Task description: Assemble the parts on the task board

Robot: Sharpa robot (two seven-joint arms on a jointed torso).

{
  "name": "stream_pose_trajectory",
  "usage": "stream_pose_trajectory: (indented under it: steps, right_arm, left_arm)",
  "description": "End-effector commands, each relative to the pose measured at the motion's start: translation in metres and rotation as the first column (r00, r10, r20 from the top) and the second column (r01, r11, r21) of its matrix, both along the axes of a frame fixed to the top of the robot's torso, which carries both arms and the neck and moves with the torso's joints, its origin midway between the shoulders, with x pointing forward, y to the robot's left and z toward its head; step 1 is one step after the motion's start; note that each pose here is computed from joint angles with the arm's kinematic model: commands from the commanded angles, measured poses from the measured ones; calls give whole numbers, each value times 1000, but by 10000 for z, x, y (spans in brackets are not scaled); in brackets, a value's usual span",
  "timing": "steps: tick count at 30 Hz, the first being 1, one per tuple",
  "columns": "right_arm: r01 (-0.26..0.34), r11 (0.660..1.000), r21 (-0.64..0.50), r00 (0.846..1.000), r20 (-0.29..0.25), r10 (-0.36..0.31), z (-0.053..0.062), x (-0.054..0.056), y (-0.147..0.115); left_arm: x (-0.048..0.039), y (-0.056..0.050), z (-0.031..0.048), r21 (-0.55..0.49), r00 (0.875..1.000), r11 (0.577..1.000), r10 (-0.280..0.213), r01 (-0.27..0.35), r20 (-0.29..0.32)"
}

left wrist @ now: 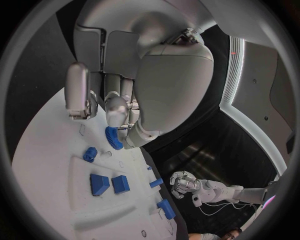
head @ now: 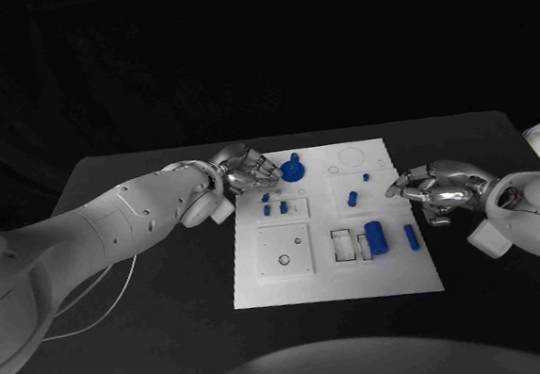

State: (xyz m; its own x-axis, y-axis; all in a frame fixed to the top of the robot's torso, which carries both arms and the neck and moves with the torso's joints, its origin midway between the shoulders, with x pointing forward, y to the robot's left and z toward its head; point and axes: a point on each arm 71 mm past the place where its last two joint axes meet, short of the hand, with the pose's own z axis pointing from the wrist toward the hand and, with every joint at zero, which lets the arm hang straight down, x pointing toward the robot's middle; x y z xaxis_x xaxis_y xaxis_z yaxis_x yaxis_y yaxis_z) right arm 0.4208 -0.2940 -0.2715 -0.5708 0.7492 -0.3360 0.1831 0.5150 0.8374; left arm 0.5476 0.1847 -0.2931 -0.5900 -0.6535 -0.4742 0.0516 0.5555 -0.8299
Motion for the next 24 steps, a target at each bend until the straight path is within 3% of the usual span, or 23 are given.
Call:
stream_pose_trajectory:
  steps: [1, 4, 7, 10, 11, 12, 13, 15, 18, 20, 21, 22, 24]
  right_arm:
    - [-14, 1000, 8, 1000, -3, 14, -2, -12, 6]
    - [-12, 1000, 7, 1000, -2, 12, -2, -13, -4]
    - [-10, 1000, 7, 1000, -2, 10, -3, -16, -12]
    - [-9, 1000, 6, 1000, -2, 9, -5, -16, -16]
    - [-9, 1000, 6, 1000, -2, 9, -6, -16, -17]
    - [-9, 1000, 6, 1000, -2, 9, -7, -16, -17]
    - [-9, 1000, 6, 1000, -2, 9, -8, -16, -17]
    - [-9, 1000, 6, 1000, -3, 9, -10, -16, -17]
    - [-9, 1000, 6, 1000, -4, 9, -14, -17, -18]
    - [-9, 1000, 6, 1000, -5, 9, -16, -18, -19]
    - [-9, 1000, 5, 1000, -5, 9, -17, -19, -20]
    - [-9, 1000, 5, 1000, -6, 9, -18, -20, -19]
    - [-10, 1000, 5, 1000, -7, 10, -20, -21, -18]
  left_arm:
    - [-13, -26, 52, 65, 990, 997, -56, 48, 129]
    - [-36, -21, 115, 142, 965, 987, -114, 82, 235]
    - [-53, -24, 249, 228, 915, 967, -192, 114, 354]
    - [-75, -29, 410, 328, 835, 934, -291, 142, 467]
    - [-85, -33, 467, 369, 799, 917, -332, 150, 501]
    - [-93, -35, 498, 394, 777, 906, -357, 154, 518]
    - [-107, -39, 545, 436, 739, 886, -401, 161, 542]
    - [-144, -45, 606, 516, 668, 839, -484, 170, 566]
    - [-194, -57, 635, 613, 589, 771, -580, 173, 563]
    - [-215, -64, 632, 659, 561, 732, -622, 170, 546]
    - [-220, -68, 627, 679, 556, 715, -637, 168, 534]
    - [-220, -69, 620, 694, 557, 702, -645, 161, 523]
    - [-206, -69, 603, 717, 583, 683, -642, 141, 497]
